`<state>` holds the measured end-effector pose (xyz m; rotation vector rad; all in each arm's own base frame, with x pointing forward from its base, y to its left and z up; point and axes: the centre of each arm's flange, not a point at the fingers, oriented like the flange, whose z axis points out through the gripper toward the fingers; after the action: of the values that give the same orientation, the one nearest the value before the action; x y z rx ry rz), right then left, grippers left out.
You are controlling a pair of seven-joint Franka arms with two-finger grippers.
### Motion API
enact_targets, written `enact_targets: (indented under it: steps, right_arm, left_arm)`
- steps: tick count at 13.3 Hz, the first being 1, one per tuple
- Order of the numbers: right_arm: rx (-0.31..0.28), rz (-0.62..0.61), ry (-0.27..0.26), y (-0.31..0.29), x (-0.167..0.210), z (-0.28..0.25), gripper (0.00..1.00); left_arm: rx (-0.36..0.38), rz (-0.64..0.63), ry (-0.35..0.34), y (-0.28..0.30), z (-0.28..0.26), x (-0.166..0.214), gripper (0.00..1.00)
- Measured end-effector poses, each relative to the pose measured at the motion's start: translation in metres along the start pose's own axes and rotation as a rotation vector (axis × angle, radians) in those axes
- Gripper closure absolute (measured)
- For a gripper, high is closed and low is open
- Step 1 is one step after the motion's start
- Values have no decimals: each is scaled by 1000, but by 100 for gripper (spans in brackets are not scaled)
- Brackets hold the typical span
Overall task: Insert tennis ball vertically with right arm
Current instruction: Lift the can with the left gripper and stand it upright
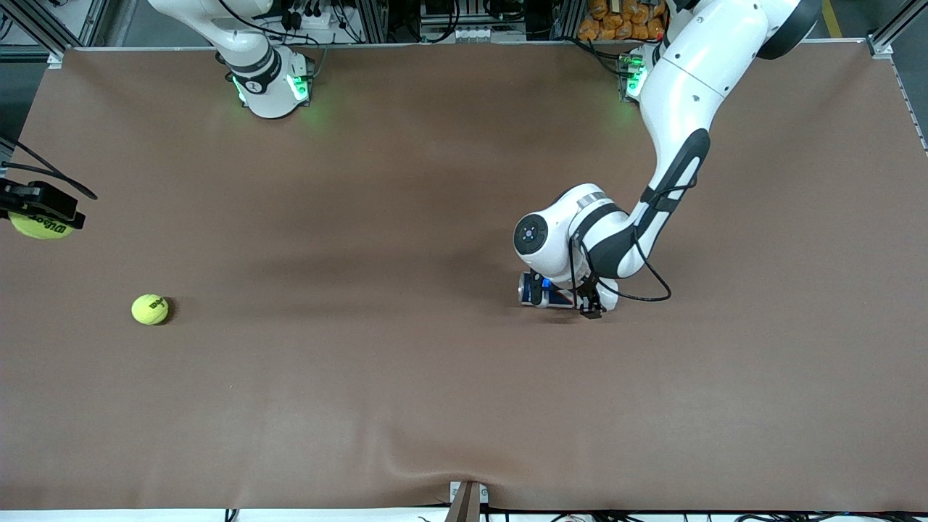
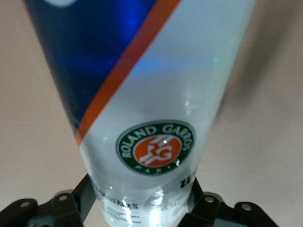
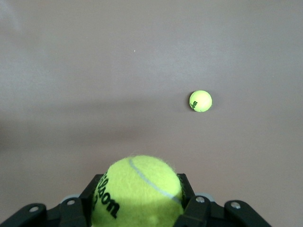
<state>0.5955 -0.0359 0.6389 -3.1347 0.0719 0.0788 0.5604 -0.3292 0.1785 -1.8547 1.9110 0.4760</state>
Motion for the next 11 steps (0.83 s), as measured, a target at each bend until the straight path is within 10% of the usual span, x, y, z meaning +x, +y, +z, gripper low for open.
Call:
enact_targets:
  steps: [5,11]
  right_arm:
    - [0,0,4,1,0,0,33]
    - [0,4,4,4,0,0,33]
  left_arm:
    - [25,-15,78,-6,-19,9,21]
    - [31,-102,378,-15,-99,38,22]
